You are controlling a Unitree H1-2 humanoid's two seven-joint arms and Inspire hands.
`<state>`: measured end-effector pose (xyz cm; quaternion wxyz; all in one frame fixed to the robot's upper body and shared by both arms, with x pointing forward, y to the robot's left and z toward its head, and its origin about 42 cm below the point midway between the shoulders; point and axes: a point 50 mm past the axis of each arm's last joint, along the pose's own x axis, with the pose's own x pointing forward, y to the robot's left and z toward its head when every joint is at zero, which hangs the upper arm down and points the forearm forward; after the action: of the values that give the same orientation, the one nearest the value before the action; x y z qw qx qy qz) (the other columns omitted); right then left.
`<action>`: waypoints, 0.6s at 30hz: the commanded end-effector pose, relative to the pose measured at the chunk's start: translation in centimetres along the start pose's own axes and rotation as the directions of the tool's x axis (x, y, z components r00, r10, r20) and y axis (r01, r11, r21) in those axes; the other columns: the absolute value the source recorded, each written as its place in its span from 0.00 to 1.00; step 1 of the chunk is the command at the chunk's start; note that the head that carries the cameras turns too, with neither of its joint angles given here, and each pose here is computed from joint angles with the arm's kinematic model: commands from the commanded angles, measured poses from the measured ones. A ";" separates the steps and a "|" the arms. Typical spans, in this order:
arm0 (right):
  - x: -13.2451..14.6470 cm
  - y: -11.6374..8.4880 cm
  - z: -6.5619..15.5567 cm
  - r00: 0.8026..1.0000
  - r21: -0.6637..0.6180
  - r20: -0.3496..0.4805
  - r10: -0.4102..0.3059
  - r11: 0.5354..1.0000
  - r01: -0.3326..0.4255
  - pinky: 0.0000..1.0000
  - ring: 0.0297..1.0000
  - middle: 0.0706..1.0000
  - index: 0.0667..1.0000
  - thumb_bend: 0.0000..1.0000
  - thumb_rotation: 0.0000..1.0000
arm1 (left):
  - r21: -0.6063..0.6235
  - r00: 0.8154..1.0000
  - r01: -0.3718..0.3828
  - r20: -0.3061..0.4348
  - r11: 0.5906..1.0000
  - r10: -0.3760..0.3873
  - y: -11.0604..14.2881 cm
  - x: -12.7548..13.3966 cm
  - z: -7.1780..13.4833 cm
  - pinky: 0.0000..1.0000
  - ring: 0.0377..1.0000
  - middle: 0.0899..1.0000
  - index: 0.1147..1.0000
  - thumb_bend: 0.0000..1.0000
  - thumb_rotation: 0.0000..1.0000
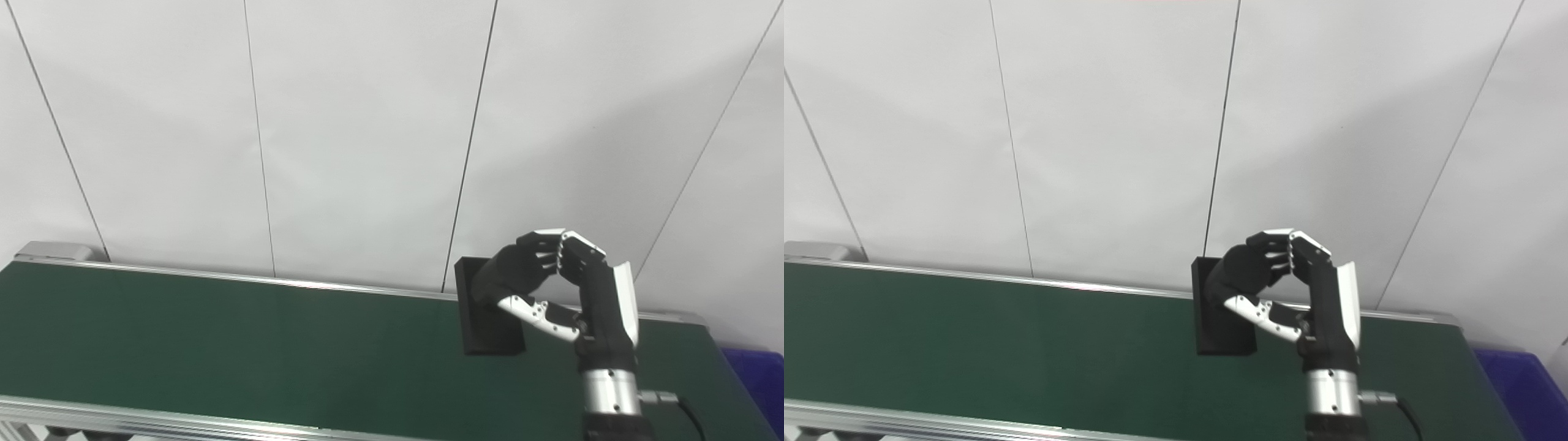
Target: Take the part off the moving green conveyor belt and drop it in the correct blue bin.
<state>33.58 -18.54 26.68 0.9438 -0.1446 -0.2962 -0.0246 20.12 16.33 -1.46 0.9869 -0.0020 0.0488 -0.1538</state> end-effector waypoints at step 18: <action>-11.6 1.2 -3.3 0.959 -0.031 -0.282 0.012 0.999 -0.021 0.35 0.42 0.47 0.48 0.50 0.00 | -0.001 0.983 0.000 0.182 1.000 0.000 2.9 0.0 4.1 0.70 0.73 0.77 0.82 0.80 0.28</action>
<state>26.01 -19.29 16.73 0.9770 -0.1667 -0.1274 -0.0386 20.96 19.14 1.24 0.9897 -0.0177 -0.0039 -0.1417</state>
